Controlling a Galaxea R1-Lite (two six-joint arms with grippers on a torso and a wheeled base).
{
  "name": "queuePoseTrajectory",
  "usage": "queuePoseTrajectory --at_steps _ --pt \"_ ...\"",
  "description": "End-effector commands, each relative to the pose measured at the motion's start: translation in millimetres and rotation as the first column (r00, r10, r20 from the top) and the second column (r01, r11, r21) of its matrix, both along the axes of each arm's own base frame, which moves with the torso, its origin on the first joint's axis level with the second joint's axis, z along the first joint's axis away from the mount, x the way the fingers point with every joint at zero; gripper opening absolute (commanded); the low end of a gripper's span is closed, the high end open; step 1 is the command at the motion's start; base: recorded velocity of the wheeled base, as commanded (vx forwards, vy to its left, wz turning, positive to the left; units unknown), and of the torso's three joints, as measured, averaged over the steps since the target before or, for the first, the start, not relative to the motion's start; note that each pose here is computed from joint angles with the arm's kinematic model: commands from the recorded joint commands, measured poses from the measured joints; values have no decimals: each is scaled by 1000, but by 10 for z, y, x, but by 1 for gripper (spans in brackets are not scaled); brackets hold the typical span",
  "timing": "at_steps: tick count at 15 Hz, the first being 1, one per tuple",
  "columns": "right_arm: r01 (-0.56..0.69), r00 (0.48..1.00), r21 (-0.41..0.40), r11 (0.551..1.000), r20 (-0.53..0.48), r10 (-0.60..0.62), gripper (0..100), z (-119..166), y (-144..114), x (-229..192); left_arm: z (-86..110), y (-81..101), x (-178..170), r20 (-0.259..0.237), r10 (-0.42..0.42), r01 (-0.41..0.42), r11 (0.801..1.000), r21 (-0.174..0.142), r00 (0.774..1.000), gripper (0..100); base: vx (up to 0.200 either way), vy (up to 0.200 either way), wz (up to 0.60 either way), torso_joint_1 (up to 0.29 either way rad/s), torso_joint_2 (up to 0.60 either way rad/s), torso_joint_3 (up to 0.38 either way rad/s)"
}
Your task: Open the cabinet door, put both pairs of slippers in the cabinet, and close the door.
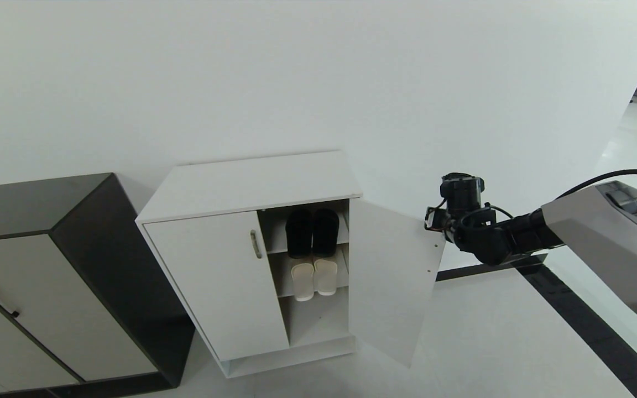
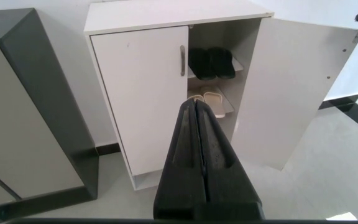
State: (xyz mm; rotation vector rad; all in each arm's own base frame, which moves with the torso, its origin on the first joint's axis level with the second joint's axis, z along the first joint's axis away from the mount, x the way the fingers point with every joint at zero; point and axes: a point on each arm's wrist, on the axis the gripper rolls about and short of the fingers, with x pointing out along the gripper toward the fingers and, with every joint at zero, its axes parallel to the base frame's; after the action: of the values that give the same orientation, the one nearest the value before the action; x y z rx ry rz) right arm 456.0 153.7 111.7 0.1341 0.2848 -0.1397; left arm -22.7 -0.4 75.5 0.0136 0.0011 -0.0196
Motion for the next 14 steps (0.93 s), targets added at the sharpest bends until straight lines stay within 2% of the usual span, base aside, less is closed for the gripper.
queuePoseTrajectory --at_steps 1,11,14 --pt "2 1000 -6 1000 -15 -2 0 -76 -2 18 0 0 0 0 0 0 1000 0 1000 0 0 0 0 0 0 0" --pt "-6 999 -13 1000 -35 5 0 -112 28 -28 0 0 0 0 0 0 1000 0 1000 0 0 0 0 0 0 0" --pt "-73 996 -19 997 -51 72 0 16 244 -335 0 0 0 0 0 0 1000 0 1000 0 0 0 0 0 0 0"
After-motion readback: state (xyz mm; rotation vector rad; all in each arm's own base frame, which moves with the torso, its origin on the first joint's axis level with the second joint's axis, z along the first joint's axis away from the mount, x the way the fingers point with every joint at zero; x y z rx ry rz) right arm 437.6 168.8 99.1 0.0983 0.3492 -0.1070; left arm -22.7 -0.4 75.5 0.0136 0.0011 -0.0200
